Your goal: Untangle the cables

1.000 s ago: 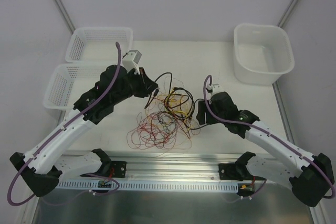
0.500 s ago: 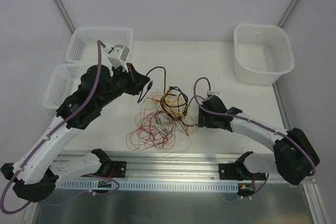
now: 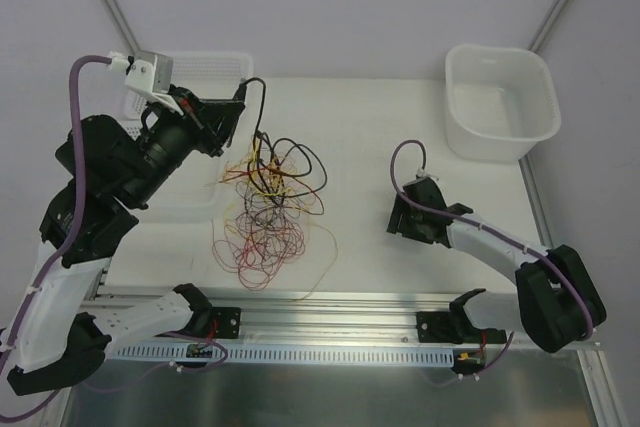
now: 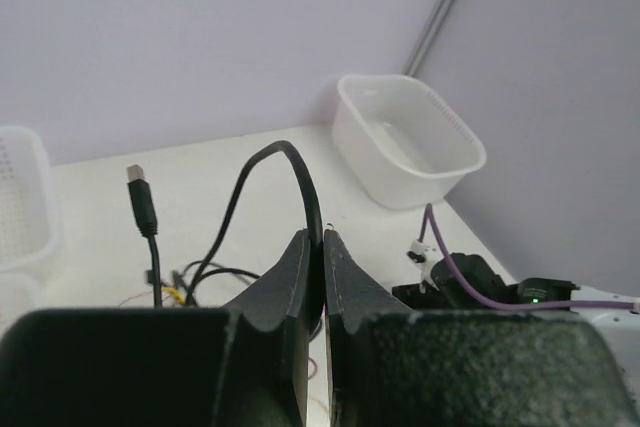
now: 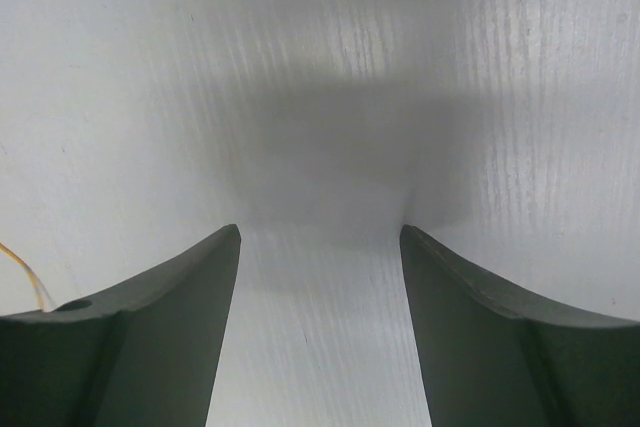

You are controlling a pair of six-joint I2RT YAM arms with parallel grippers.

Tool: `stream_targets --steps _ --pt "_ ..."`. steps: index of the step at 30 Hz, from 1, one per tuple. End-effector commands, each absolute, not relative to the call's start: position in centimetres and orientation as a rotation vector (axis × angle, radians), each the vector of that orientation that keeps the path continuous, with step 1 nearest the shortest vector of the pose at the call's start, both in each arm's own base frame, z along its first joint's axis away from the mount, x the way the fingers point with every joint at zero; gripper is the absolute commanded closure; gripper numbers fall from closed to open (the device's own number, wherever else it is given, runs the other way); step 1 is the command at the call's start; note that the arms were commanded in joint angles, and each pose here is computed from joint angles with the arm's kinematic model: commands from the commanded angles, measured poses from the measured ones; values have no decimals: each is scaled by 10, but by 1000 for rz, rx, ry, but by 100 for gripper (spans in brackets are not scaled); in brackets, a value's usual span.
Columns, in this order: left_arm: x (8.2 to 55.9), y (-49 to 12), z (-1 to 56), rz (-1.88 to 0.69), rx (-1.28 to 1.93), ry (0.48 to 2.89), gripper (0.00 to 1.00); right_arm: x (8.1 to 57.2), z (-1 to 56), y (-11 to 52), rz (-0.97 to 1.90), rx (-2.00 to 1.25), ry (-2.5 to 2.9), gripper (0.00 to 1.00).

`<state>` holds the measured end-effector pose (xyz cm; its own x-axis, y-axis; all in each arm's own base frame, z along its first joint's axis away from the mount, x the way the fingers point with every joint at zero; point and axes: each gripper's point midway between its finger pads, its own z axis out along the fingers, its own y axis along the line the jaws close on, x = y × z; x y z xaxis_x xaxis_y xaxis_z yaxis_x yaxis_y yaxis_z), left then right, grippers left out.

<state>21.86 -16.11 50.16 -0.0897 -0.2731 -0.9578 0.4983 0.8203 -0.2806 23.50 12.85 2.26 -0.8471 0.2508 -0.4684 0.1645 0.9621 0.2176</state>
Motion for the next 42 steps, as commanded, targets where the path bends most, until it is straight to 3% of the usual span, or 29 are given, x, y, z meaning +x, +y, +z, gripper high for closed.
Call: stream_targets --steps 1,5,10,20,27,32,42 --pt "204 -180 539 -785 266 1422 100 226 31 136 281 217 2600 31" --pt "206 -230 504 -944 365 1550 100 232 91 165 381 -49 2410 31" --pt "219 -268 455 -935 377 1696 100 216 171 192 527 -276 2163 31" --pt "206 -310 477 -961 441 1651 100 188 257 255 934 -301 1911 29" --pt "199 -301 497 -950 415 1592 100 199 268 293 994 -239 1907 29" --pt "201 -299 477 -932 385 1633 100 212 270 310 991 -178 1885 29" --pt "186 -312 452 -1039 385 1674 100 254 215 296 665 100 1966 37"
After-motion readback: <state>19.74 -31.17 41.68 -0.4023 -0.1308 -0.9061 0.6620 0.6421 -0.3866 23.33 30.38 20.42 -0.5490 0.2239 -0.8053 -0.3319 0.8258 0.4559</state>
